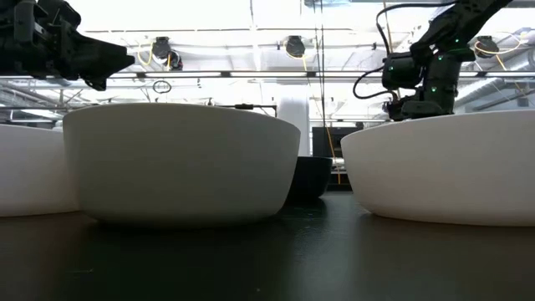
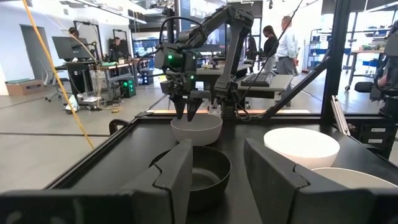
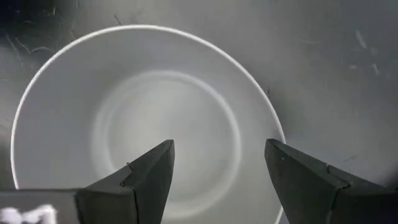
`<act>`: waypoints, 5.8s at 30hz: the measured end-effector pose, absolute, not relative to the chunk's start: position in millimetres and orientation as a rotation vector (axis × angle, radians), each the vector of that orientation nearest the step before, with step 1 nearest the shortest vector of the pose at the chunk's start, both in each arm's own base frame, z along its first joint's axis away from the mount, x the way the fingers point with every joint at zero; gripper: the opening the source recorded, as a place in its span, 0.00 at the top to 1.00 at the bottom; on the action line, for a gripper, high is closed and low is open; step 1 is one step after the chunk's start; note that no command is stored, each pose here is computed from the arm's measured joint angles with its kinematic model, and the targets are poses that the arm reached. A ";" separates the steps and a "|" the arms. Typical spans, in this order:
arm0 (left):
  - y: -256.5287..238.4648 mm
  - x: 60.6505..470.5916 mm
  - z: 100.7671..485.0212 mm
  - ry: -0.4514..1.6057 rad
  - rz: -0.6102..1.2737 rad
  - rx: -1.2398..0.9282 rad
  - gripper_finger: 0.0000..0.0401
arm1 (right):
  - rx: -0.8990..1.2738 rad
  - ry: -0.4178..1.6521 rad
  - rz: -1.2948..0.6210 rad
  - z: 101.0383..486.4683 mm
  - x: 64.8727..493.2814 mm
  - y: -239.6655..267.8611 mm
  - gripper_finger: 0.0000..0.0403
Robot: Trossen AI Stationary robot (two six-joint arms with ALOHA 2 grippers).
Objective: Nest bowls inside each other
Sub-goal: Stack the gray bowl on the black bowl
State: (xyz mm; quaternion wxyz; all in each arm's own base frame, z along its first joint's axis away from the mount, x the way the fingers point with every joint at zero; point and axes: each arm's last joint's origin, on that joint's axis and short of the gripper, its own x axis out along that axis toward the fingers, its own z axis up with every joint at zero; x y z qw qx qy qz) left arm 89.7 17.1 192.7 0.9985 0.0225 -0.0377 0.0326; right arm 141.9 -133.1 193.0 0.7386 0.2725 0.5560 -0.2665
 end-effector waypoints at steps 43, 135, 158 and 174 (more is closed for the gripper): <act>17.2 89.7 192.0 -0.068 0.066 0.061 0.63 | 0.519 1.284 -0.665 212.8 132.2 -134.5 0.56; 17.2 89.8 190.7 -0.055 0.066 0.057 0.63 | 0.508 1.267 -0.611 178.0 141.0 -141.9 1.00; 17.2 89.8 190.7 -0.055 0.066 0.058 0.63 | 0.357 0.880 -0.557 252.4 153.3 -144.9 1.00; 17.2 89.8 190.6 -0.053 0.066 0.060 0.63 | 0.258 0.591 -0.223 282.7 185.0 -130.9 1.00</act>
